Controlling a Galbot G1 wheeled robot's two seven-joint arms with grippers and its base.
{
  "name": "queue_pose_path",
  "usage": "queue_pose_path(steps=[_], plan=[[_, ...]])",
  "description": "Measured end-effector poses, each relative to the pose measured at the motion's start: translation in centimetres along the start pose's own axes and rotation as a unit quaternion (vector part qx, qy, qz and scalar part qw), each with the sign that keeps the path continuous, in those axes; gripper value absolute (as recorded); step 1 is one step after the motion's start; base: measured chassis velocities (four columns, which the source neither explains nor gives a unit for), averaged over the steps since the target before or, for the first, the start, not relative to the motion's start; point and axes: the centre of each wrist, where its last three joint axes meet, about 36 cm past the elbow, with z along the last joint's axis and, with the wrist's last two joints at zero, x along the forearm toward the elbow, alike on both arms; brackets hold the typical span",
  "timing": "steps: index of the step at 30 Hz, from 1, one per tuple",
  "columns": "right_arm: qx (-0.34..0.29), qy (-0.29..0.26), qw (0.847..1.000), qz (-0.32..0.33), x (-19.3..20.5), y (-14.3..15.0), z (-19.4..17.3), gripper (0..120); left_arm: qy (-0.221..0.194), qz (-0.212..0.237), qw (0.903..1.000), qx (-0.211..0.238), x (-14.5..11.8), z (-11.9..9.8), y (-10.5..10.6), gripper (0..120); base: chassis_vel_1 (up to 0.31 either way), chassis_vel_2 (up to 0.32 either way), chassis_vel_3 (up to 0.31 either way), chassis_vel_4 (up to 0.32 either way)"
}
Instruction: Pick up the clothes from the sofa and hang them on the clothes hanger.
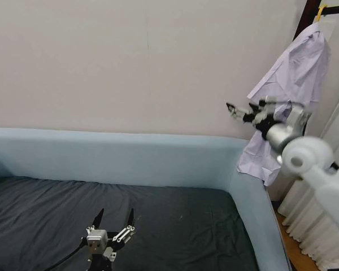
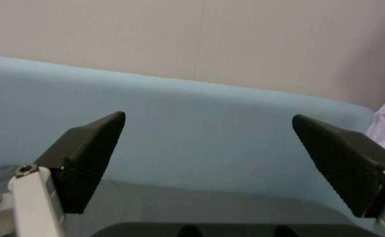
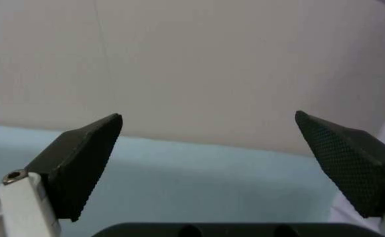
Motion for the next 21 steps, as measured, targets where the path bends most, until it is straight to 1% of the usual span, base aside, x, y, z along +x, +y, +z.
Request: queue_pose_path(steps=[1, 2, 4, 6, 7, 9, 11, 12, 14, 16, 21], plan=[[0.010, 0.001, 1.000, 0.007, 2.2, 0.0, 2.5, 100, 0.000, 0.000, 1.0000, 0.000, 0.0, 0.0, 0.0, 100, 0.000, 0.000, 0.000, 0.000], [0.010, 0.001, 1.000, 0.007, 2.2, 0.0, 2.5, 100, 0.000, 0.000, 1.0000, 0.000, 0.0, 0.0, 0.0, 100, 0.000, 0.000, 0.000, 0.000], [0.014, 0.001, 1.000, 0.021, 4.6, 0.2, 4.7, 100, 0.000, 0.000, 1.0000, 0.000, 0.0, 0.0, 0.0, 100, 0.000, 0.000, 0.000, 0.000], [0.011, -0.005, 0.998, 0.062, 11.0, 0.6, 8.5, 100, 0.000, 0.000, 1.0000, 0.000, 0.0, 0.0, 0.0, 100, 0.000, 0.000, 0.000, 0.000], [0.011, -0.005, 0.998, 0.062, 11.0, 0.6, 8.5, 100, 0.000, 0.000, 1.0000, 0.000, 0.0, 0.0, 0.0, 100, 0.000, 0.000, 0.000, 0.000], [0.020, -0.002, 0.997, 0.081, 15.2, 1.3, 10.8, 100, 0.000, 0.000, 1.0000, 0.000, 0.0, 0.0, 0.0, 100, 0.000, 0.000, 0.000, 0.000], [0.050, -0.013, 0.995, 0.087, 19.5, 2.8, 12.6, 100, 0.000, 0.000, 1.0000, 0.000, 0.0, 0.0, 0.0, 100, 0.000, 0.000, 0.000, 0.000], [0.050, -0.013, 0.995, 0.087, 19.5, 2.8, 12.6, 100, 0.000, 0.000, 1.0000, 0.000, 0.0, 0.0, 0.0, 100, 0.000, 0.000, 0.000, 0.000], [0.068, -0.017, 0.994, 0.089, 22.2, 4.3, 13.8, 100, 0.000, 0.000, 1.0000, 0.000, 0.0, 0.0, 0.0, 100, 0.000, 0.000, 0.000, 0.000], [0.076, -0.020, 0.993, 0.088, 24.1, 5.9, 14.1, 100, 0.000, 0.000, 1.0000, 0.000, 0.0, 0.0, 0.0, 100, 0.000, 0.000, 0.000, 0.000], [0.089, -0.039, 0.991, 0.095, 25.5, 8.0, 14.0, 100, 0.000, 0.000, 1.0000, 0.000, 0.0, 0.0, 0.0, 100, 0.000, 0.000, 0.000, 0.000]])
